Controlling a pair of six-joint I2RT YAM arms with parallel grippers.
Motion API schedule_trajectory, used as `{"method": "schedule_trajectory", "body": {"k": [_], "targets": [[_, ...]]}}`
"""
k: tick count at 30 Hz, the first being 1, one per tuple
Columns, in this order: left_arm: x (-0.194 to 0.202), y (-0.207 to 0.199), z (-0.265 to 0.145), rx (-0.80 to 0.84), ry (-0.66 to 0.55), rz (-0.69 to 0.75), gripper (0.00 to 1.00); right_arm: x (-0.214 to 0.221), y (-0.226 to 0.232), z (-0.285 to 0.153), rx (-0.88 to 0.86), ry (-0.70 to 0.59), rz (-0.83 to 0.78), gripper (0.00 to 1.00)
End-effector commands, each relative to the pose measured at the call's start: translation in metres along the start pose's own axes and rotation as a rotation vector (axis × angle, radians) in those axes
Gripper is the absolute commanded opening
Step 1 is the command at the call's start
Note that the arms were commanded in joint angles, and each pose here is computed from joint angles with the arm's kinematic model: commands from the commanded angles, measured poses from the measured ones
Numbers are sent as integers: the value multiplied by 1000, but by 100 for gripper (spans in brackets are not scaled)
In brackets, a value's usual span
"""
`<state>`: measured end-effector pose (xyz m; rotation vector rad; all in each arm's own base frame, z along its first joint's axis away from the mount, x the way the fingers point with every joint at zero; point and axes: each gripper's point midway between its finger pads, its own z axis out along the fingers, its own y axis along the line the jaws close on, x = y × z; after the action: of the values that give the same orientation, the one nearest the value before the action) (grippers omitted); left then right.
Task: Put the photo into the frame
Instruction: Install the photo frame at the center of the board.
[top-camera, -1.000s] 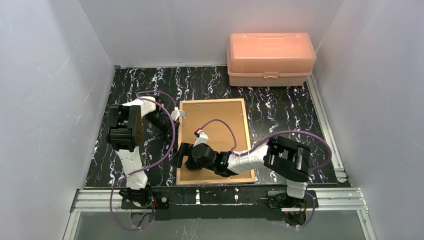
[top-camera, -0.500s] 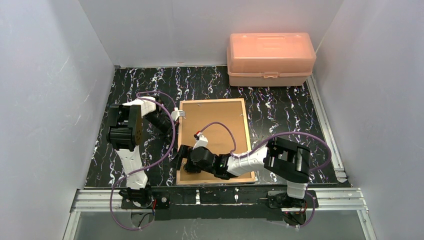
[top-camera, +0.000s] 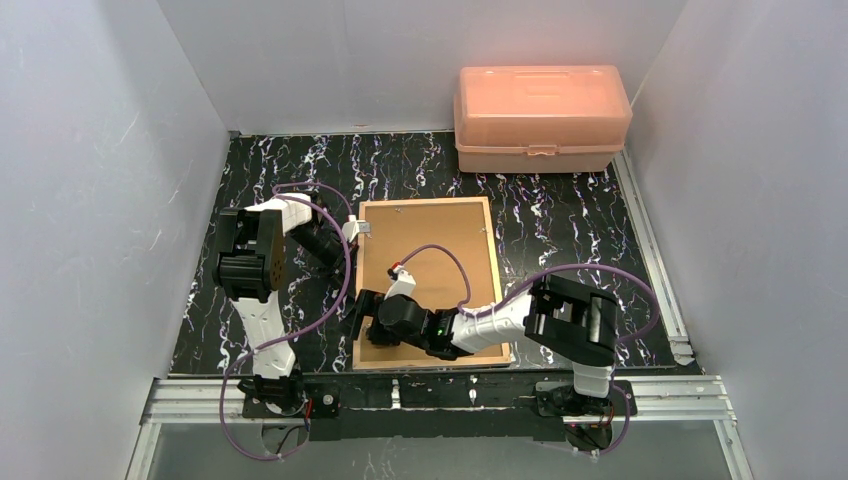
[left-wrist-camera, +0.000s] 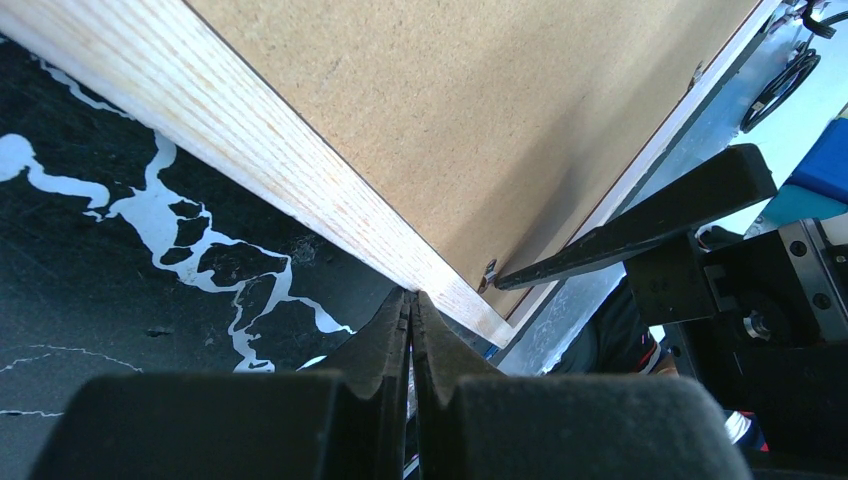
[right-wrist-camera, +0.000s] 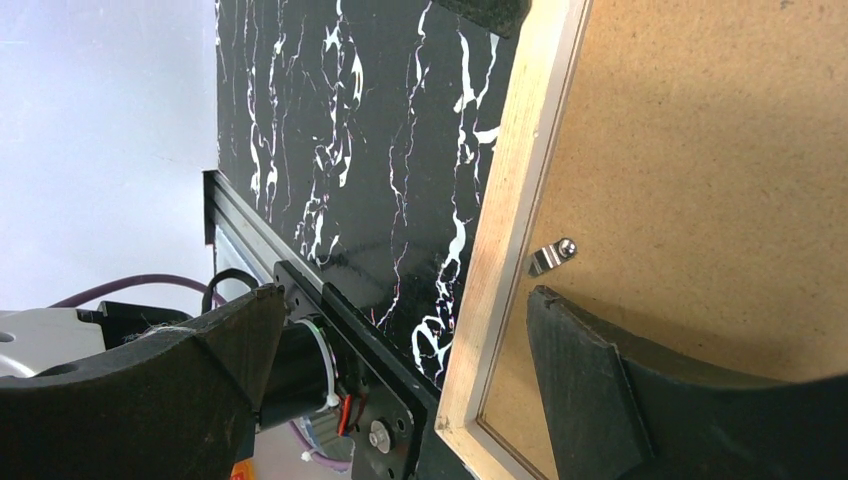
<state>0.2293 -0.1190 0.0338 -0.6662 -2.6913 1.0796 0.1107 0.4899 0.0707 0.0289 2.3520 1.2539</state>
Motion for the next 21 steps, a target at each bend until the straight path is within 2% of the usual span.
{"method": "schedule_trajectory", "body": {"k": [1,21], "targets": [[3,2,1,-10,4,21,0,-3,-2,7,27,-31,-12,98],[6,2,1,-16,7,44,0,-6,-6,16,35,-35,-7,99]]}}
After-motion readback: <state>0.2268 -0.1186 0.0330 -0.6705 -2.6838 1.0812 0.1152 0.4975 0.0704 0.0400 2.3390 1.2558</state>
